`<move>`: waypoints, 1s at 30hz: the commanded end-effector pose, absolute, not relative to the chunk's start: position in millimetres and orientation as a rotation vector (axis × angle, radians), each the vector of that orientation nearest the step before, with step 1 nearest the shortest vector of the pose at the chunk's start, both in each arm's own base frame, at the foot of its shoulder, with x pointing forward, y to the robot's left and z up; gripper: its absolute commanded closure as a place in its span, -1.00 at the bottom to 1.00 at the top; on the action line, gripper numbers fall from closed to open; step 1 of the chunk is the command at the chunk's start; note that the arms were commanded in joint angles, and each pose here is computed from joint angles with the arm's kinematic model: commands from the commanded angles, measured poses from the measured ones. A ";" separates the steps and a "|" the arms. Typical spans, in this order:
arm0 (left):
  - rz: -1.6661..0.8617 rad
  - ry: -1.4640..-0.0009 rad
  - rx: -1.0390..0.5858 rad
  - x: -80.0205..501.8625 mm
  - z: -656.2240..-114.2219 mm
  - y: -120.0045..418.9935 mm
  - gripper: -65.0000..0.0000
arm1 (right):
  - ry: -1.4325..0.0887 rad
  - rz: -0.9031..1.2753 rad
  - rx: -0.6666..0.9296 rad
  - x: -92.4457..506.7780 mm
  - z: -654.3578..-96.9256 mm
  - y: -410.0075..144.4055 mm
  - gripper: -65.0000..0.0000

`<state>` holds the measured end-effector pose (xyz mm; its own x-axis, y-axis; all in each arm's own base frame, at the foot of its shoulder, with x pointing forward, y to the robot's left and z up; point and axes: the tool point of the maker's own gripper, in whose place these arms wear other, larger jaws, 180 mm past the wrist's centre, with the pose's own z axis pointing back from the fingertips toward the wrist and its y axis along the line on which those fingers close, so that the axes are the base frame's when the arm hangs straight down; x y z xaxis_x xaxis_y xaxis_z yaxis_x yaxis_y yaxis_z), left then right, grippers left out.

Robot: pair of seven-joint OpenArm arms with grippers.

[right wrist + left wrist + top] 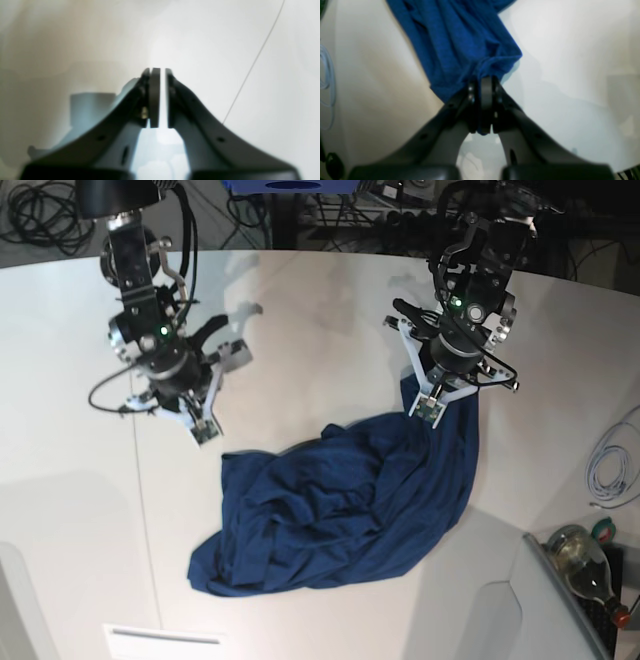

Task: Layout the t-shirt on the table in an organized manner, then fold the t-shirt properly
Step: 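Lift the shirt with both grippers and spread it apart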

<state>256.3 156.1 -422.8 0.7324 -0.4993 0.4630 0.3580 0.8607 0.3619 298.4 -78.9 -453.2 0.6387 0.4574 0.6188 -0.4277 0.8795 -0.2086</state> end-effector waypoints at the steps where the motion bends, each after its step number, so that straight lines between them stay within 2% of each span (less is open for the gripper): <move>1: -0.475 -0.623 0.270 264.7 -412.5 158.1 1.00 | -0.814 0.496 -0.023 327.5 -430.7 -65.3 0.62; 4: -0.475 -0.621 0.270 264.5 -412.6 158.2 1.00 | -0.830 0.489 0.006 357.3 -426.9 -48.2 0.09; 5: -0.475 -0.620 0.272 264.3 -412.6 158.5 1.00 | -0.833 0.491 0.015 367.3 -428.0 -43.8 -0.05; 6: -0.475 -0.619 0.272 264.1 -412.8 158.7 1.00 | -0.835 0.493 0.025 374.4 -430.5 -40.2 -0.11; 11: -0.474 -0.614 0.273 263.1 -413.5 158.9 1.00 | -0.845 0.504 0.096 402.0 -442.3 -13.3 -0.11; 23: -0.473 -0.613 0.270 262.9 -413.7 158.0 1.00 | -0.837 0.509 0.161 400.8 -458.8 7.6 -0.10; 24: -0.473 -0.613 0.270 262.9 -413.7 158.0 1.00 | -0.843 0.510 0.159 404.0 -456.2 7.6 -0.04; 27: -0.473 -0.613 0.270 262.9 -413.7 158.0 1.00 | -0.804 0.513 0.165 407.0 -464.7 8.3 0.39; 28: -0.473 -0.613 0.270 262.9 -413.7 158.0 1.00 | -0.781 0.498 0.182 406.6 -470.0 9.3 0.47; 30: -0.473 -0.613 0.270 262.9 -413.7 158.0 1.00 | -0.787 0.435 0.240 411.9 -468.9 13.8 0.47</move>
<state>255.2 156.5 -422.8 0.7345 -0.4979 0.4612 0.3569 0.8614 0.3615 393.0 8.0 -488.4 0.6701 0.3008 0.6786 -0.4580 0.8870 0.0591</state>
